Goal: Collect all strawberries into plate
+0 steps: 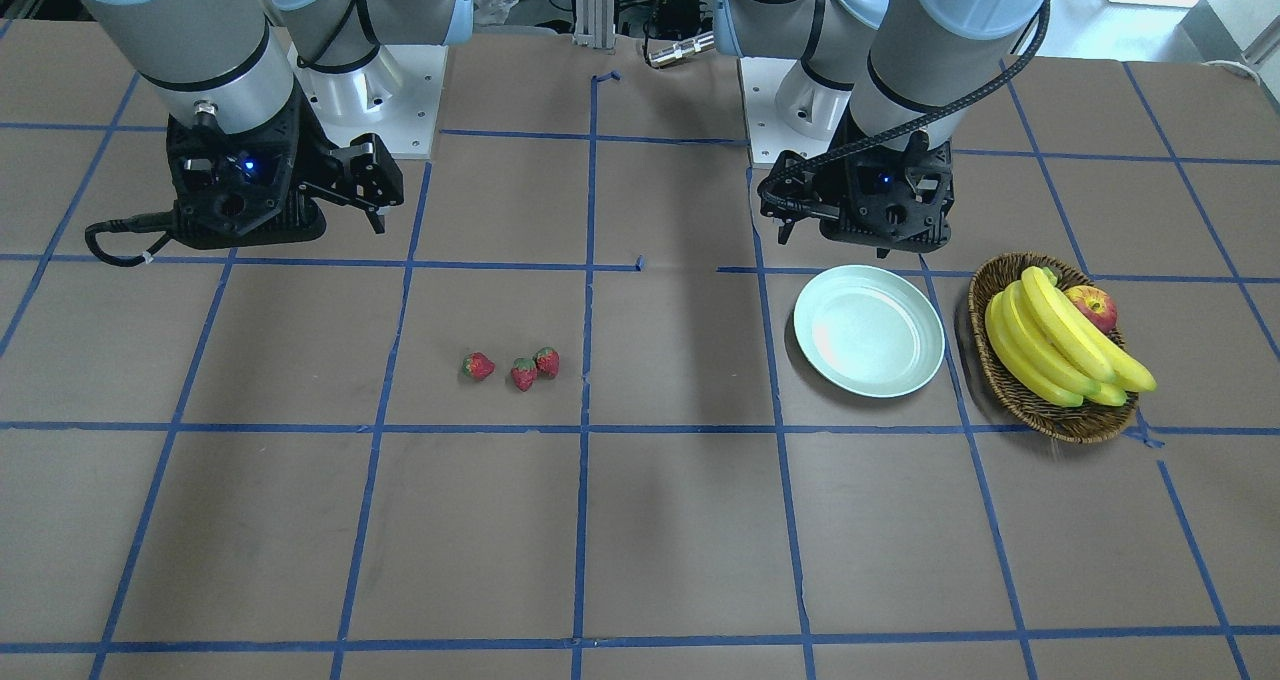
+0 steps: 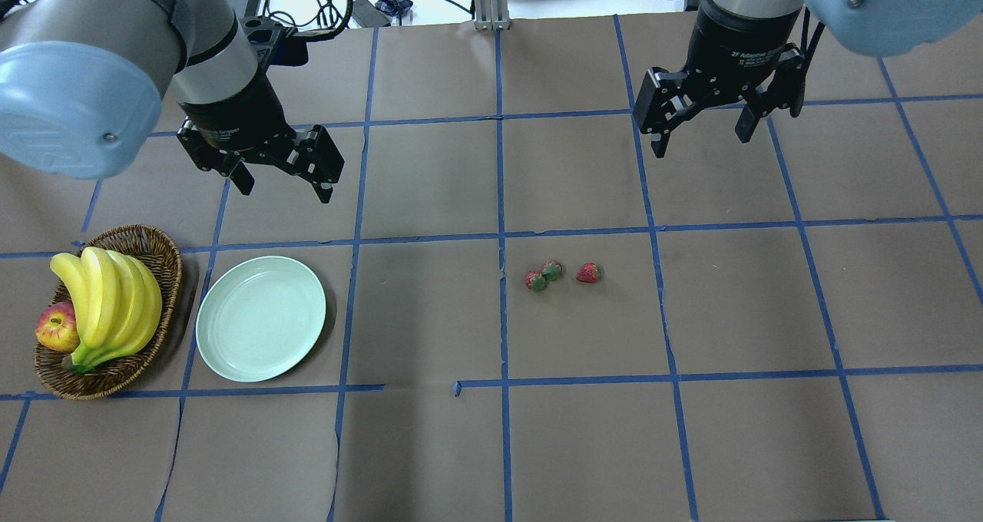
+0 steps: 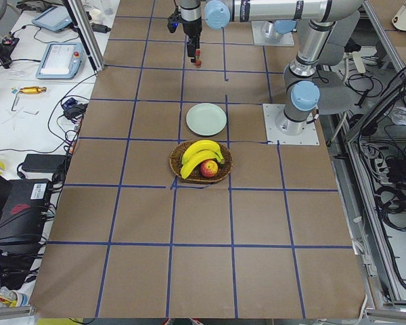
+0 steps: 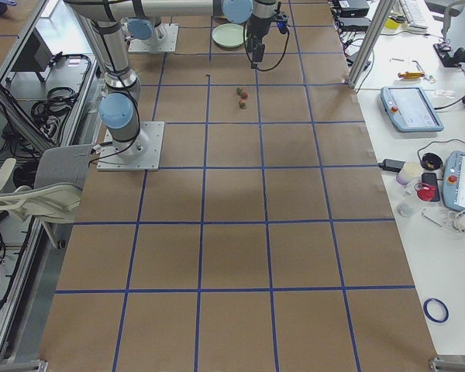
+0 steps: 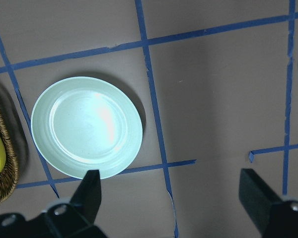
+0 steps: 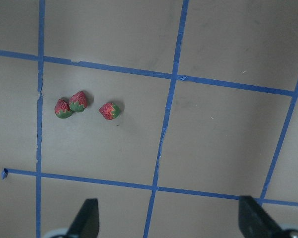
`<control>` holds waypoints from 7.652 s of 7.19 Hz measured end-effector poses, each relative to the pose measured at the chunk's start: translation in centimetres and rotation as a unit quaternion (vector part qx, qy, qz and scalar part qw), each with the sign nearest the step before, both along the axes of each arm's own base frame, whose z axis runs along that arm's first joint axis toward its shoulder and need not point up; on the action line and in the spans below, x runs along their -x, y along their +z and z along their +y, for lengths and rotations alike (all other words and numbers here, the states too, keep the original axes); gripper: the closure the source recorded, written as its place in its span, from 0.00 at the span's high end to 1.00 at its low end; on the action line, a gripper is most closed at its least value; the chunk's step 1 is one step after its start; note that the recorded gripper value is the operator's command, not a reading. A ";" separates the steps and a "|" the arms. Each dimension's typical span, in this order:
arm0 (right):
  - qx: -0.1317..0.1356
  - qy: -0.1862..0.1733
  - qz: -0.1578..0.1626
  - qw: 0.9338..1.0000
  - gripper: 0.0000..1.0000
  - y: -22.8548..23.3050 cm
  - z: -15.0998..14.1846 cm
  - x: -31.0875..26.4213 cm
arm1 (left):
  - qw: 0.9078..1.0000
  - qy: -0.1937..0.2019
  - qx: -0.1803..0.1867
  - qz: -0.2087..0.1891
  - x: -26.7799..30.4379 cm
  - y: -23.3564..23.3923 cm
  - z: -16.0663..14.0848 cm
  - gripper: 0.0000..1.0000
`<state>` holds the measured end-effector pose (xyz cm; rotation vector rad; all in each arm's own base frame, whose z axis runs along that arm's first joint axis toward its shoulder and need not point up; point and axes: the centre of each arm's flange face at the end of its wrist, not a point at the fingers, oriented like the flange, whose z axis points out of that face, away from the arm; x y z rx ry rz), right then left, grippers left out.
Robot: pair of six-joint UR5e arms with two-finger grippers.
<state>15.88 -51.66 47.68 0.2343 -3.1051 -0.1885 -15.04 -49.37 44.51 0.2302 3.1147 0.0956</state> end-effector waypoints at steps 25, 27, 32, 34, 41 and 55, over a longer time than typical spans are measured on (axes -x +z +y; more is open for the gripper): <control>-0.036 0.111 -0.019 0.993 1.00 -18.2 -0.3 -4.0 | 1.000 0.007 0.017 0.000 -0.1 -0.8 -0.3 1.00; -0.048 0.141 -0.038 0.988 0.96 -21.7 0.4 -4.4 | 1.000 0.008 0.016 -0.001 -0.1 -0.9 -0.3 1.00; -0.040 0.214 -0.079 0.973 0.85 -27.9 1.0 -5.2 | 1.000 0.009 0.011 0.000 0.0 -1.3 -0.2 1.00; -0.029 0.228 -0.081 0.970 0.86 -28.9 0.5 -5.5 | 1.000 0.009 0.008 0.000 0.1 -1.5 -0.1 1.00; -0.027 0.250 -0.081 0.964 0.02 -29.7 0.7 -7.1 | 1.000 0.007 0.000 -0.001 0.3 -2.4 0.2 1.00; 0.072 0.171 -0.072 0.980 0.00 -12.9 -1.7 -18.5 | 0.997 0.068 0.028 -0.007 -9.0 1.0 -0.7 1.00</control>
